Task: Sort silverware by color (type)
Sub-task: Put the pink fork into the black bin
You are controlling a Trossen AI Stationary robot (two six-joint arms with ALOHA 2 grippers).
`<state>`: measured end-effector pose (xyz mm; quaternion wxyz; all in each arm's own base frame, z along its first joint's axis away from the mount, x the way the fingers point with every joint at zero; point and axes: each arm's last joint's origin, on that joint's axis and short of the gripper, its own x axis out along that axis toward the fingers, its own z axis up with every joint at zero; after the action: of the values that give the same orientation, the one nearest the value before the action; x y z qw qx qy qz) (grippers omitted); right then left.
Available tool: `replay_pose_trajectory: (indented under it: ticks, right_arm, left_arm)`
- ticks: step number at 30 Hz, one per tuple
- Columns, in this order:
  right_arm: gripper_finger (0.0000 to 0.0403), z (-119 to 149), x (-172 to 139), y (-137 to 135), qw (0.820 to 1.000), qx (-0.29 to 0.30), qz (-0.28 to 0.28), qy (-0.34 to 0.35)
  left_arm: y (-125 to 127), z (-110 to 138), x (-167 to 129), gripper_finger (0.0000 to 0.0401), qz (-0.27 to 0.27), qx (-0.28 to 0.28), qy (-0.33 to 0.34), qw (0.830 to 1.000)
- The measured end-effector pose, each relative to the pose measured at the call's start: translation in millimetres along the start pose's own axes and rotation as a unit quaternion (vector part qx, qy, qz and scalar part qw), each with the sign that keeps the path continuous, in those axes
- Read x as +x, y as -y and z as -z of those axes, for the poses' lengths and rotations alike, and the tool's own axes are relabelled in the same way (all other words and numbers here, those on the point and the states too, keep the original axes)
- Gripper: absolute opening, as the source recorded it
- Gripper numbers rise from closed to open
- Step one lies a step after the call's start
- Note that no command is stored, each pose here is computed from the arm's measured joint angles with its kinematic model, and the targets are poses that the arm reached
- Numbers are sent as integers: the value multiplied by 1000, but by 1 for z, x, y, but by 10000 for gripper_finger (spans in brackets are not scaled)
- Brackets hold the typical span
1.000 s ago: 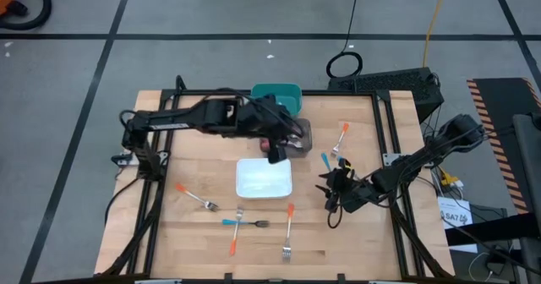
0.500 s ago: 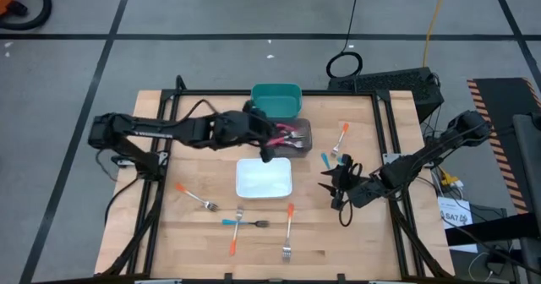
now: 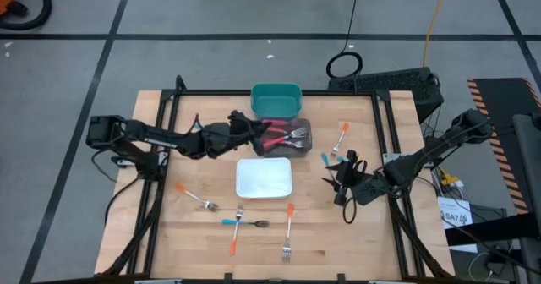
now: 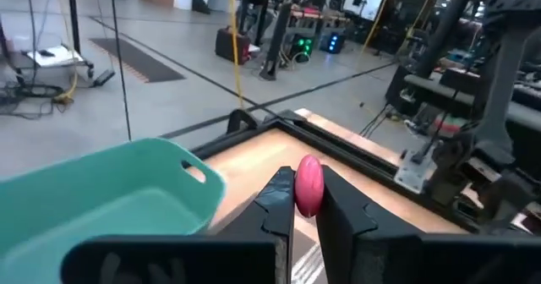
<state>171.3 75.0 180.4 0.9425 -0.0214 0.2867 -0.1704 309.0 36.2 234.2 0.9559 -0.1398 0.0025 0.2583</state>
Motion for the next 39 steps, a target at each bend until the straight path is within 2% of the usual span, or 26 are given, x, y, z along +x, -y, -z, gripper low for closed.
replay_pose_trajectory:
  ticks: [11,20,31,39]
  right_arm:
    - [169,0,1,2,999,-3,35,12]
    - [169,1,1,2,999,-8,37,7]
    - [169,2,1,3,999,-13,40,3]
    - [169,3,1,3,999,-14,41,3]
  left_arm:
    - [5,42,21,43,-35,-23,-3,999]
    - [7,61,41,45,-107,-23,3,994]
    - [17,71,63,46,-116,1,-16,993]
    - [24,67,73,47,-141,41,-89,985]
